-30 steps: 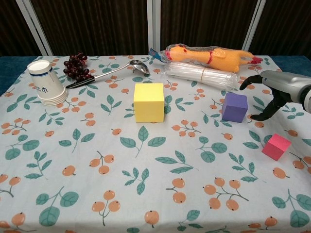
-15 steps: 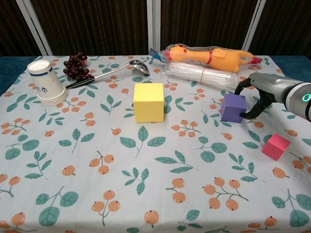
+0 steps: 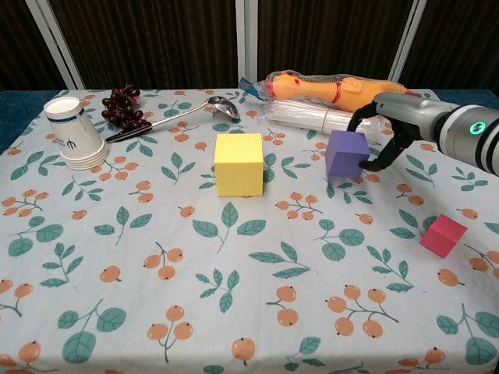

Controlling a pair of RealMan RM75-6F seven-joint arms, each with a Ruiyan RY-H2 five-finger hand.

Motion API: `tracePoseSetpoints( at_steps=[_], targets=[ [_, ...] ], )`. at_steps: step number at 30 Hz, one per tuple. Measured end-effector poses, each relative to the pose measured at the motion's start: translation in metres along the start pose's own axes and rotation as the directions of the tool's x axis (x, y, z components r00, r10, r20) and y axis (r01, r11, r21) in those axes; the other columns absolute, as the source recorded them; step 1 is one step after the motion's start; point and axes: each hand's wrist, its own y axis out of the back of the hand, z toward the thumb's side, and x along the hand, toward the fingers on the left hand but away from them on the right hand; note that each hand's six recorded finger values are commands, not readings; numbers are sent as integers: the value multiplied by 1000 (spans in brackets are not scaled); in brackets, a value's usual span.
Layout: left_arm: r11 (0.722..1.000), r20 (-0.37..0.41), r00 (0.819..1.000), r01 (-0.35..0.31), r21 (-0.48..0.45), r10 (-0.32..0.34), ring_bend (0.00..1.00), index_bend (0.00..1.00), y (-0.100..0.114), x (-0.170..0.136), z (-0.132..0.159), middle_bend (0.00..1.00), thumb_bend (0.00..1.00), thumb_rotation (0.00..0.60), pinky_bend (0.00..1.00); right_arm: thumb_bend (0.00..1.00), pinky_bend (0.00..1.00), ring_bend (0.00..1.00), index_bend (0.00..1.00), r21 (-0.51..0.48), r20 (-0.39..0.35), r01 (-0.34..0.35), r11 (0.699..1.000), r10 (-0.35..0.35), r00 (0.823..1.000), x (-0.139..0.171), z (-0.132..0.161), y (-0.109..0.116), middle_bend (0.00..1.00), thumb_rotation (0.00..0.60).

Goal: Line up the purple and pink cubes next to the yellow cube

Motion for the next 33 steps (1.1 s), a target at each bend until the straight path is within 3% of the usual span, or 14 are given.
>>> tracePoseSetpoints(
  at_steps=[13, 33],
  targets=[
    [1000, -15, 1000, 15, -1, -15, 101, 146, -2, -2, -3, 125, 0, 600, 85, 280, 0, 0, 421, 8, -77, -59, 998, 60, 995, -33, 54, -21, 126, 598],
    [1000, -9, 1000, 21, -4, -21, 101, 146, -4, 1, -3, 125, 0, 600, 86, 278, 0, 0, 428, 27, -108, -57, 998, 60, 992, -40, 75, -33, 123, 599]
  ],
)
